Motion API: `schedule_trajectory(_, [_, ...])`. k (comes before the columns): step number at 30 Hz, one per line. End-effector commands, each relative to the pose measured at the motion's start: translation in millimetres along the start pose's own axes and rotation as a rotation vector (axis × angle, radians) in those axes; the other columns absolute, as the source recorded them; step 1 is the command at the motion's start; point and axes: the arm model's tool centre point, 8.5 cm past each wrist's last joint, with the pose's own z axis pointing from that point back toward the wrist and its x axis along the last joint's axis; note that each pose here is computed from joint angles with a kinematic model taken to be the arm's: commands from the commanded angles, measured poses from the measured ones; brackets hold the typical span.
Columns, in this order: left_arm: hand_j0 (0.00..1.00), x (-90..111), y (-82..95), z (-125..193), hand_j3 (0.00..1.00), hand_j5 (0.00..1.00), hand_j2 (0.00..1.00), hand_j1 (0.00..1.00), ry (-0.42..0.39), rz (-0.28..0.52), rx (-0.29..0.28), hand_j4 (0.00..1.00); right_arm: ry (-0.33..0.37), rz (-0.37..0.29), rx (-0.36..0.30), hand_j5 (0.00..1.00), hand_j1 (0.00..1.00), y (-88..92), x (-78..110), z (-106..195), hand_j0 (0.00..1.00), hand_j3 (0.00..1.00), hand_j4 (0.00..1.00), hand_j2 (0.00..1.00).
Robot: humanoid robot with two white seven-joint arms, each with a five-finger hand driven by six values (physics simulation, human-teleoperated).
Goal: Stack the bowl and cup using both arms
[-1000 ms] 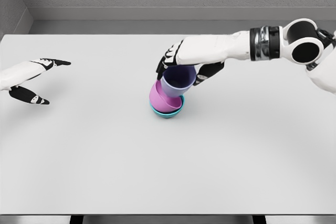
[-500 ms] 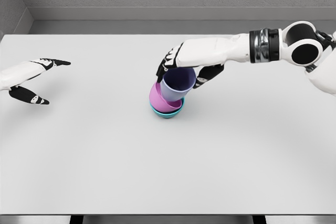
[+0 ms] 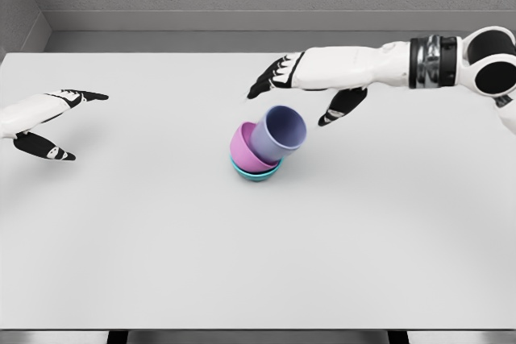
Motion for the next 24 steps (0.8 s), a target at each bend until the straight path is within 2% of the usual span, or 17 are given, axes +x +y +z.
schedule_trajectory(1, [1.0, -0.1, 0.8, 0.4, 1.0, 1.0, 1.0, 1.0, -0.001, 0.006, 0.005, 1.0, 0.019, 0.005, -0.02, 1.0, 1.0, -6.4, -2.2, 11.4, 1.0, 1.0, 1.0, 1.0])
schedule_trajectory(5, [1.0, 0.3, 1.2, -0.2, 1.0, 1.0, 1.0, 1.0, -0.002, 0.006, 0.006, 1.0, 0.043, -0.014, -0.015, 1.0, 1.0, 0.4, -7.8, 18.0, 1.0, 1.0, 1.0, 1.0])
schedule_trajectory(7, [1.0, 0.8, 0.4, -0.5, 1.0, 1.0, 1.0, 1.0, -0.004, 0.007, 0.005, 1.0, 0.095, -0.02, -0.009, 1.0, 1.0, 3.7, -15.4, 39.8, 1.0, 1.0, 1.0, 1.0])
schedule_trajectory(11, [1.0, 1.4, 0.3, -1.1, 1.0, 1.0, 1.0, 1.0, -0.006, 0.007, 0.006, 1.0, 0.191, -0.071, -0.033, 1.0, 1.0, 22.6, -27.6, 86.8, 1.0, 1.0, 1.0, 1.0])
schedule_trajectory(13, [1.0, 1.6, 0.0, -1.6, 1.0, 1.0, 1.0, 1.0, -0.007, 0.008, 0.006, 1.0, 0.218, -0.095, -0.058, 1.0, 1.0, 21.6, -33.3, 101.1, 1.0, 1.0, 1.0, 1.0])
schedule_trajectory(16, [1.0, 1.6, -0.1, -1.6, 1.0, 1.0, 1.0, 1.0, -0.007, 0.007, 0.005, 1.0, 0.231, -0.129, -0.075, 1.0, 1.0, 27.4, -41.0, 113.2, 1.0, 1.0, 1.0, 1.0])
schedule_trajectory(18, [1.0, 1.9, -1.5, -2.8, 1.0, 1.0, 1.0, 1.0, -0.005, 0.001, -0.004, 1.0, 0.233, -0.13, -0.075, 1.0, 1.0, 27.6, -41.5, 114.2, 1.0, 1.0, 1.0, 1.0])
schedule_trajectory(19, [1.0, 4.3, -7.6, -7.7, 1.0, 1.0, 1.0, 1.0, -0.015, 0.001, -0.028, 1.0, 0.235, -0.129, -0.076, 1.0, 1.0, 26.9, -41.6, 114.3, 1.0, 1.0, 1.0, 1.0])
schedule_trajectory(24, [1.0, 5.9, -5.6, -10.4, 1.0, 1.0, 1.0, 1.0, -0.02, -0.006, -0.031, 1.0, 0.234, -0.135, -0.072, 1.0, 1.0, 30.4, -41.7, 114.4, 1.0, 1.0, 1.0, 1.0])
